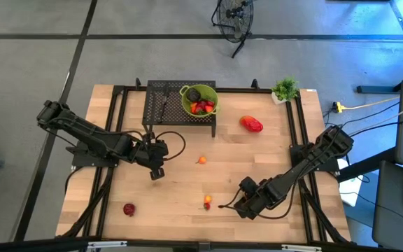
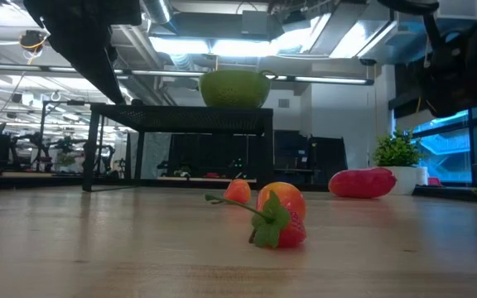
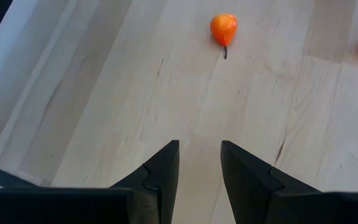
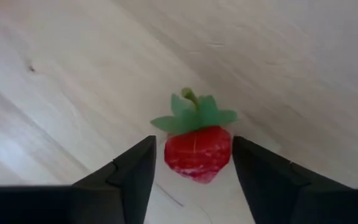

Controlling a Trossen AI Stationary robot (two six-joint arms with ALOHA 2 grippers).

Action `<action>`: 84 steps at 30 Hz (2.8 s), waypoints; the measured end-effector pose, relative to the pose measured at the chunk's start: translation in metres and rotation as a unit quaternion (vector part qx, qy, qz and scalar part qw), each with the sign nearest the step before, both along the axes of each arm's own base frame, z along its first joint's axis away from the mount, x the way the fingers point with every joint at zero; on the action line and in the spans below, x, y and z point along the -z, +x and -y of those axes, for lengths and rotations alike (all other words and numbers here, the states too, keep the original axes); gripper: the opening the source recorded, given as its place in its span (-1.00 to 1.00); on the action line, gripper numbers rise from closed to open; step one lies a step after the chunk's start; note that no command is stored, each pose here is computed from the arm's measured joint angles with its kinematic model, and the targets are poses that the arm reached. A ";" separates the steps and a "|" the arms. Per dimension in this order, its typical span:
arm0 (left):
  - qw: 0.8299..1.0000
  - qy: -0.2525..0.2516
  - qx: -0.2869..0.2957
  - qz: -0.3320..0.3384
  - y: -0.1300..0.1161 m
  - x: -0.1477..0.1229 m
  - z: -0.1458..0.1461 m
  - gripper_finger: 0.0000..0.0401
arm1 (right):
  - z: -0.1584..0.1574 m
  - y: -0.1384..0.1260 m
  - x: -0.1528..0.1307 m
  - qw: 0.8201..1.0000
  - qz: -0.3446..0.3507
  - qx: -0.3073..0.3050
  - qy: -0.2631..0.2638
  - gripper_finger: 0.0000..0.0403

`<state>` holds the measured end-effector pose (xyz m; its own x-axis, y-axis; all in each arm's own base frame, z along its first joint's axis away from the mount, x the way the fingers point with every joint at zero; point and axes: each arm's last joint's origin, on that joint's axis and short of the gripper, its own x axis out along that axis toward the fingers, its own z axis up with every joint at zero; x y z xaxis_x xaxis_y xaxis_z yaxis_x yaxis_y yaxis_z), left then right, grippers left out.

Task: Pick & Place Fruit
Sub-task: Put the strawberry into the green strainer bowl on the shelf

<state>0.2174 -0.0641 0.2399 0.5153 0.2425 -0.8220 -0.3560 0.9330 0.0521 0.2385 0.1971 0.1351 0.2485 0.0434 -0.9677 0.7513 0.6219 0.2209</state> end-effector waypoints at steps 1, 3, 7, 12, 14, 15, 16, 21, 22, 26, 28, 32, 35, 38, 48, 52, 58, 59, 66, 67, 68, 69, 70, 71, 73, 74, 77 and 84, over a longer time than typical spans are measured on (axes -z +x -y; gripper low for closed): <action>1.000 0.000 0.000 0.000 0.000 0.000 0.000 -0.43 | 0.000 0.000 0.000 1.000 -0.001 0.003 -0.001 0.06; 1.000 0.000 0.000 0.000 0.000 0.000 0.000 -0.43 | 0.001 0.000 0.000 1.000 0.000 0.008 -0.007 0.00; 1.000 0.000 0.000 0.000 0.000 0.000 0.000 -0.43 | 0.001 -0.001 0.001 1.000 -0.005 0.009 -0.008 -0.15; 1.000 0.000 0.000 0.000 0.000 0.000 0.000 -0.43 | 0.002 -0.001 0.001 1.000 -0.006 0.016 -0.010 -0.30; 1.000 0.000 0.000 0.000 0.000 0.000 0.000 -0.43 | 0.002 -0.001 0.001 1.000 -0.006 0.016 -0.010 -0.31; 1.000 0.000 0.000 0.000 0.000 0.000 0.000 -0.43 | 0.002 -0.001 0.001 1.000 -0.006 0.016 -0.010 -0.31; 1.000 0.000 0.000 0.000 0.000 0.000 0.000 -0.43 | 0.002 -0.001 0.001 1.000 -0.006 0.016 -0.010 -0.29; 1.000 0.000 0.000 0.000 0.000 0.000 0.000 -0.43 | 0.002 -0.001 0.001 1.000 -0.006 0.016 -0.010 -0.20; 1.000 0.000 0.000 0.000 0.000 0.000 0.000 -0.43 | 0.002 -0.001 0.001 1.000 -0.006 0.016 -0.010 -0.20; 1.000 0.000 0.000 0.000 0.000 0.000 0.000 -0.43 | 0.002 -0.001 0.001 1.000 -0.007 0.014 -0.010 -0.29; 1.000 0.000 0.000 0.000 0.000 0.000 0.000 -0.43 | 0.002 -0.001 0.001 1.000 -0.007 0.011 -0.011 -0.35; 1.000 0.000 0.000 0.000 0.000 0.000 0.000 -0.43 | 0.002 -0.002 0.001 1.000 -0.007 0.009 -0.011 -0.38; 1.000 0.000 0.000 0.000 0.000 0.000 0.000 -0.43 | 0.002 -0.002 0.001 1.000 -0.007 0.009 -0.011 -0.33; 1.000 0.000 0.000 0.000 0.000 0.000 0.000 -0.43 | 0.002 -0.002 0.001 1.000 -0.007 0.009 -0.011 -0.32; 1.000 0.000 0.000 0.000 0.000 0.000 0.000 -0.43 | 0.003 -0.003 -0.003 1.000 0.001 0.007 -0.010 -0.37; 1.000 0.000 0.000 0.000 0.000 0.000 0.000 -0.43 | 0.004 -0.002 -0.005 1.000 0.006 0.008 -0.008 -0.37; 1.000 0.000 0.000 0.000 0.000 0.000 0.000 -0.43 | 0.006 0.003 -0.006 1.000 0.015 0.003 -0.004 -0.37; 1.000 0.000 0.000 0.000 0.000 0.000 0.000 -0.43 | 0.007 0.005 -0.006 1.000 0.018 0.002 -0.003 -0.37; 1.000 0.000 0.000 0.000 0.000 0.000 0.000 -0.43 | 0.015 0.019 -0.009 0.998 0.053 -0.024 0.004 -0.37; 1.000 0.000 0.000 0.000 0.000 0.000 0.000 -0.43 | 0.016 0.022 -0.009 0.998 0.060 -0.028 0.003 -0.37; 1.000 0.000 0.000 0.000 0.000 0.000 0.000 -0.43 | 0.018 0.024 -0.010 0.997 0.068 -0.030 0.000 -0.37; 1.000 0.000 0.000 0.000 0.000 0.000 0.000 -0.43 | 0.019 0.027 -0.010 0.996 0.078 -0.032 -0.002 -0.37; 1.000 0.000 0.000 0.000 0.000 0.000 0.000 -0.43 | 0.021 0.029 -0.011 0.996 0.085 -0.035 -0.003 -0.37; 1.000 0.000 0.000 0.000 0.000 0.000 0.000 -0.43 | 0.022 0.032 -0.012 0.995 0.093 -0.038 -0.004 -0.37; 1.000 0.000 0.000 0.000 0.000 0.000 0.000 -0.43 | 0.025 0.037 -0.013 0.993 0.108 -0.045 -0.003 -0.37; 1.000 0.000 0.000 0.000 0.000 0.000 0.000 -0.43 | 0.026 0.039 -0.013 0.992 0.114 -0.048 -0.002 -0.37; 1.000 0.000 0.000 0.000 0.000 0.000 0.000 -0.43 | 0.030 0.046 -0.015 0.989 0.137 -0.056 -0.004 -0.37; 1.000 0.000 0.000 0.000 0.000 0.000 0.000 -0.43 | 0.040 0.062 -0.022 0.978 0.191 -0.077 -0.007 -0.37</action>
<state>0.2174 -0.0641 0.2399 0.5149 0.2415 -0.8225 -0.3555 0.9333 0.0515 0.3009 0.1571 0.1566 0.5844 0.0968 -0.8056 0.5123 0.7259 0.4589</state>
